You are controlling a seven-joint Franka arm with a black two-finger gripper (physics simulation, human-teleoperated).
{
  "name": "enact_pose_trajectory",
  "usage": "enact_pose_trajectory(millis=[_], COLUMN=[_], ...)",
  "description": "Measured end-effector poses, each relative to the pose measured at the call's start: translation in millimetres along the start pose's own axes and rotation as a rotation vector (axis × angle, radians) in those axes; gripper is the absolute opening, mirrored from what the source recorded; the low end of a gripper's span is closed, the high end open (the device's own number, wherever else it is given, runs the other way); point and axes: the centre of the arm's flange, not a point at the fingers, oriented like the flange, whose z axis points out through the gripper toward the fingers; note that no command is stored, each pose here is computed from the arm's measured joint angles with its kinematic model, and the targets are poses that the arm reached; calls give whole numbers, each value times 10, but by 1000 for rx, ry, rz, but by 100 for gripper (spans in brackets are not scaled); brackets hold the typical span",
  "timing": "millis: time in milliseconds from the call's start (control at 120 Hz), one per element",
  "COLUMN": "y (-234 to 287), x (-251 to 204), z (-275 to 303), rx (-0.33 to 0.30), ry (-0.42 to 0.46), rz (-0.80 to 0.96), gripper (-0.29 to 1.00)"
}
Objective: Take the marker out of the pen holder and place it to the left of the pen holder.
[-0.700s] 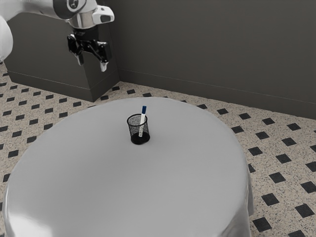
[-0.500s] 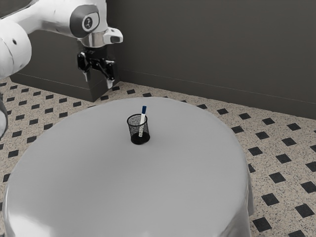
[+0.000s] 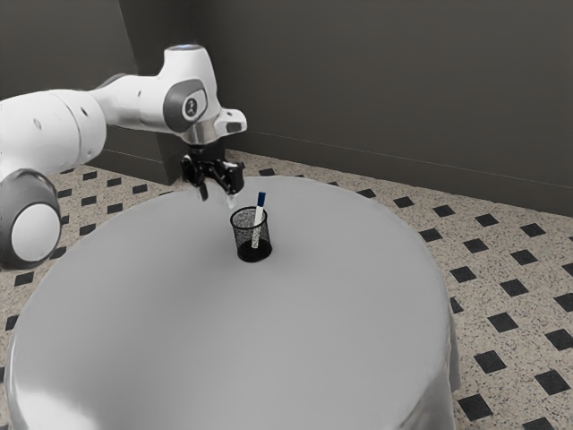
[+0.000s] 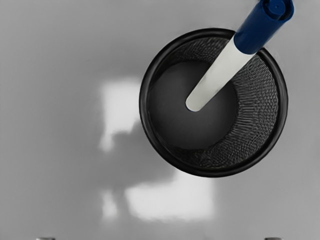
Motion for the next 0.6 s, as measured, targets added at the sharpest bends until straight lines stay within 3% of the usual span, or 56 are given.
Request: enact_pose_trajectory(millis=[258,600], y=[243,133], x=[289,600], z=[230,599], rx=[-92,-71], ry=[128,278], rz=[50,71], gripper=[46,40])
